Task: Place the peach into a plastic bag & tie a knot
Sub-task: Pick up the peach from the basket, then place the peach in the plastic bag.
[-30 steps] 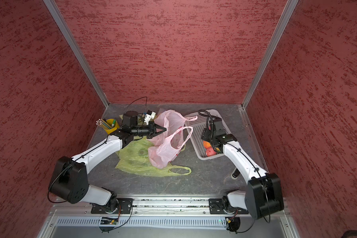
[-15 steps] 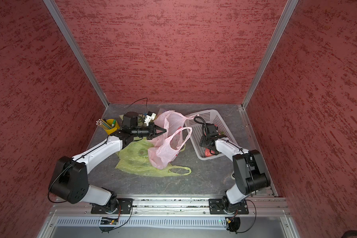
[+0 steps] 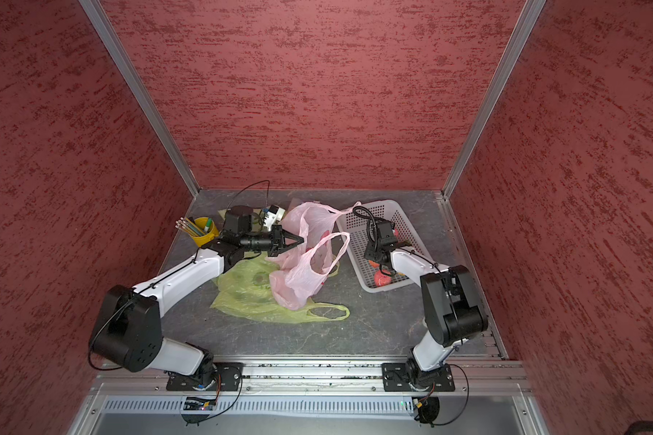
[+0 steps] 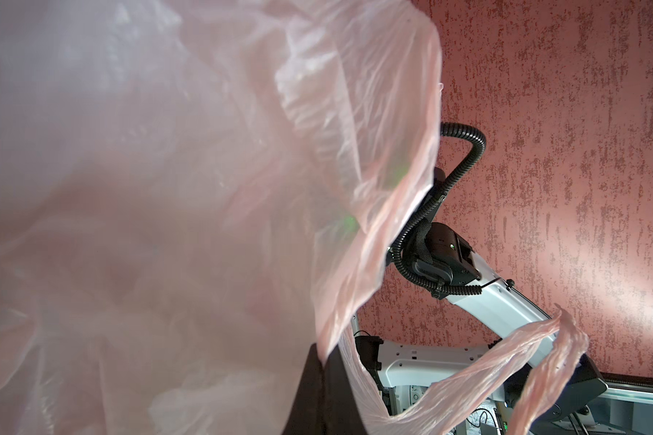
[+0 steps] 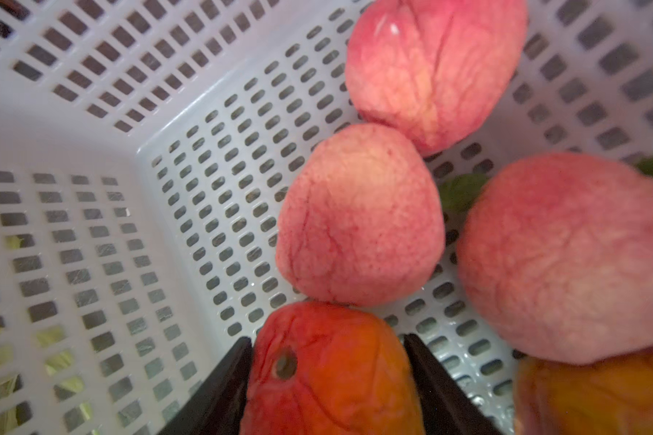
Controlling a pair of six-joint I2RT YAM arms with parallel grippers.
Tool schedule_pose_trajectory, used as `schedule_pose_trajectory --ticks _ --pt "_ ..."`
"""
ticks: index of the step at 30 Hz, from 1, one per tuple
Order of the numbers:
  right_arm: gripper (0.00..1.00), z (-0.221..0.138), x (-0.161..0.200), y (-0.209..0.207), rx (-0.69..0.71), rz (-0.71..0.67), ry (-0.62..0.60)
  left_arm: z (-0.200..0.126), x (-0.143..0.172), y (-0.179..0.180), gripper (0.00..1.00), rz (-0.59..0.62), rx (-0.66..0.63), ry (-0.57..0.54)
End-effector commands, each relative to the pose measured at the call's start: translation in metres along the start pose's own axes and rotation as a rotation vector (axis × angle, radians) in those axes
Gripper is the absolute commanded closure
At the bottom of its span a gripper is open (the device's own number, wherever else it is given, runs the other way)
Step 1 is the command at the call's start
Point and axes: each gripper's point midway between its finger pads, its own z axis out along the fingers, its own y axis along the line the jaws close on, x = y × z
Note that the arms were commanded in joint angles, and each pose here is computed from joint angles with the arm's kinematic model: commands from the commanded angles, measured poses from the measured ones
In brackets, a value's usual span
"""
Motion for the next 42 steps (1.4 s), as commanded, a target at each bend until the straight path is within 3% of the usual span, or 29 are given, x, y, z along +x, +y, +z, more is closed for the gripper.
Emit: schedule_pose_trajectory --ticks 1,6,14,18,24,30,37,42 --pt "0.45 -0.034 -0.03 0.024 -0.121 0.016 -0.087 0.002 0.0 0.005 1.0 0.006 0.002 0.01" --pt "0.51 -0.09 -0.042 0.05 -0.283 0.014 -0.133 0.002 -0.002 0.003 1.0 0.008 0.005 0.01" --pt "0.55 -0.188 -0.031 0.143 -0.838 -0.031 -0.079 0.003 -0.004 0.0 1.0 0.011 0.007 0.012" --pt "0.54 -0.203 -0.021 0.185 -0.913 -0.086 -0.043 0.004 -0.003 -0.001 1.0 0.014 0.009 0.015" --pt "0.45 -0.179 -0.009 0.224 -0.865 -0.106 0.025 0.005 -0.001 -0.004 1.0 0.017 0.013 0.017" --pt "0.24 -0.157 -0.006 0.222 -0.788 -0.093 0.043 0.002 -0.001 -0.007 1.0 0.021 0.016 0.011" --pt "0.22 -0.169 -0.007 0.206 -0.736 -0.13 0.007 0.002 -0.003 -0.005 1.0 0.017 0.016 0.005" --pt "0.26 -0.182 -0.021 0.144 -0.527 -0.105 -0.082 0.003 -0.003 -0.005 1.0 0.019 0.02 0.007"
